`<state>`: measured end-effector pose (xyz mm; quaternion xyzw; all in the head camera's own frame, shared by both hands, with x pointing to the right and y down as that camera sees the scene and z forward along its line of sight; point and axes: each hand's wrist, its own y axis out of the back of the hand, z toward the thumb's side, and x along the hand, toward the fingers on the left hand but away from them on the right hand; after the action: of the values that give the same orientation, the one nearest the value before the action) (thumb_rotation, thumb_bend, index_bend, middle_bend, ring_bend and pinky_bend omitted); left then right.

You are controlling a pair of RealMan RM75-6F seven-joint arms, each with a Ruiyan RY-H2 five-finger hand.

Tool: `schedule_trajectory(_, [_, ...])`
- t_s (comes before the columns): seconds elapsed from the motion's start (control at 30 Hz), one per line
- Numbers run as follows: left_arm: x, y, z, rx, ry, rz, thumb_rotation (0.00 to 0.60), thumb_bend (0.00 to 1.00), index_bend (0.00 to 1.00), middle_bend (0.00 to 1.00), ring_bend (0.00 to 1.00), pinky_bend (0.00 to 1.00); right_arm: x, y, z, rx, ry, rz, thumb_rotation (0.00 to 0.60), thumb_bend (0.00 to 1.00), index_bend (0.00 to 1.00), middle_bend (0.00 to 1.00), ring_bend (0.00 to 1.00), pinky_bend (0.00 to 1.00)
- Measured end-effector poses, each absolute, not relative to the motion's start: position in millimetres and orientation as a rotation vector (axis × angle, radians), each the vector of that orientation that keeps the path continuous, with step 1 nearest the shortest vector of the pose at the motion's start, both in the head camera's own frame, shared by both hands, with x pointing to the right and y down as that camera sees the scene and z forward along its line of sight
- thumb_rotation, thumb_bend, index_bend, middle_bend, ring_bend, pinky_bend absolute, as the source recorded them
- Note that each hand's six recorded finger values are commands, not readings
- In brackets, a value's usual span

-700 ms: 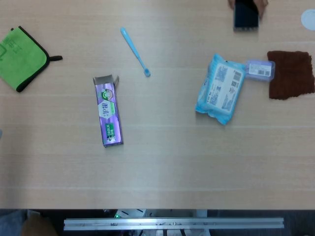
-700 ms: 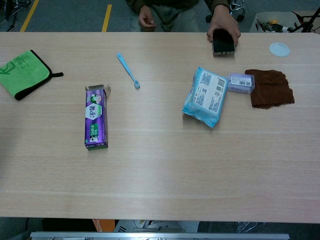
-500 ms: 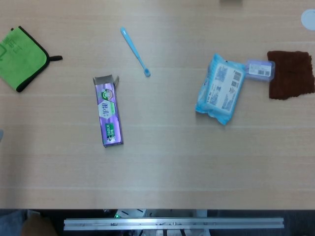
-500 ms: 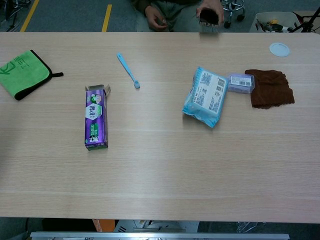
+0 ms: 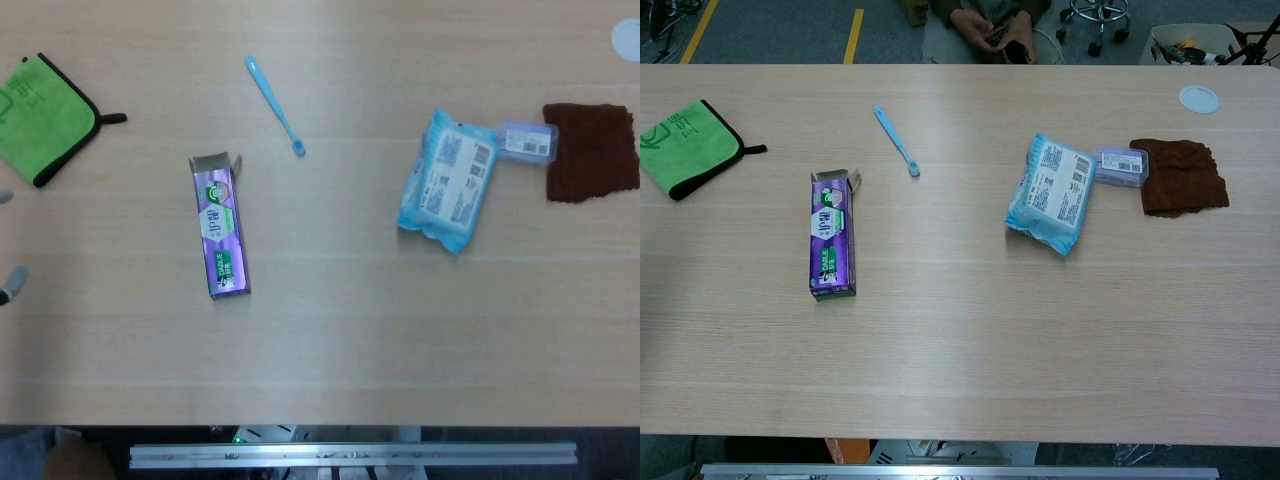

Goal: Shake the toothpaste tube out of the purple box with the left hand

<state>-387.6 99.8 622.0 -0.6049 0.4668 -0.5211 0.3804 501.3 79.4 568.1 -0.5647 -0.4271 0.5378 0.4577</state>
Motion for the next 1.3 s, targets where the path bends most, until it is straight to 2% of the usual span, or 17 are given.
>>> schedule_trajectory(0.3, [-346,92,637,-1.697,1.055,-1.256,0.600,0.20,0.19,0.26,0.16,0.07,502,77,569,-1.392,-1.049,1.326,0.600,0.28,0.39,0.40,0.38,0.44])
schedule_trajectory(0.63, [-289,83,656,-1.816,0.882,-1.187,0.570,0.16,0.07,0.22,0.16,0.07,502,76,570,-1.399,-1.050,1.329,0.600,0.28,0.39,0.40,0.38,0.44])
schedule_trajectory(0.8, [-256,80,669,-1.858,0.823,-1.153,0.600,0.16,0.00,0.16,0.13,0.07,503,75,571,-1.397,-1.048,1.334,0.600,0.28,0.39,0.40,0.38,0.44])
schedule_trajectory(0.97, [-225,79,684,-1.910,0.753,-1.119,0.600,0.16,0.00,0.05,0.04,0.07,506,75,572,-1.399,-1.045,1.342,0.600,0.28,0.39,0.40,0.38,0.44])
schedule_trajectory(1.3, [-169,69,704,-1.966,0.688,-1.070,0.600,0.16,0.00,0.03,0.02,0.07,510,73,575,-1.405,-1.047,1.346,0.600,0.28,0.39,0.40,0.38,0.44])
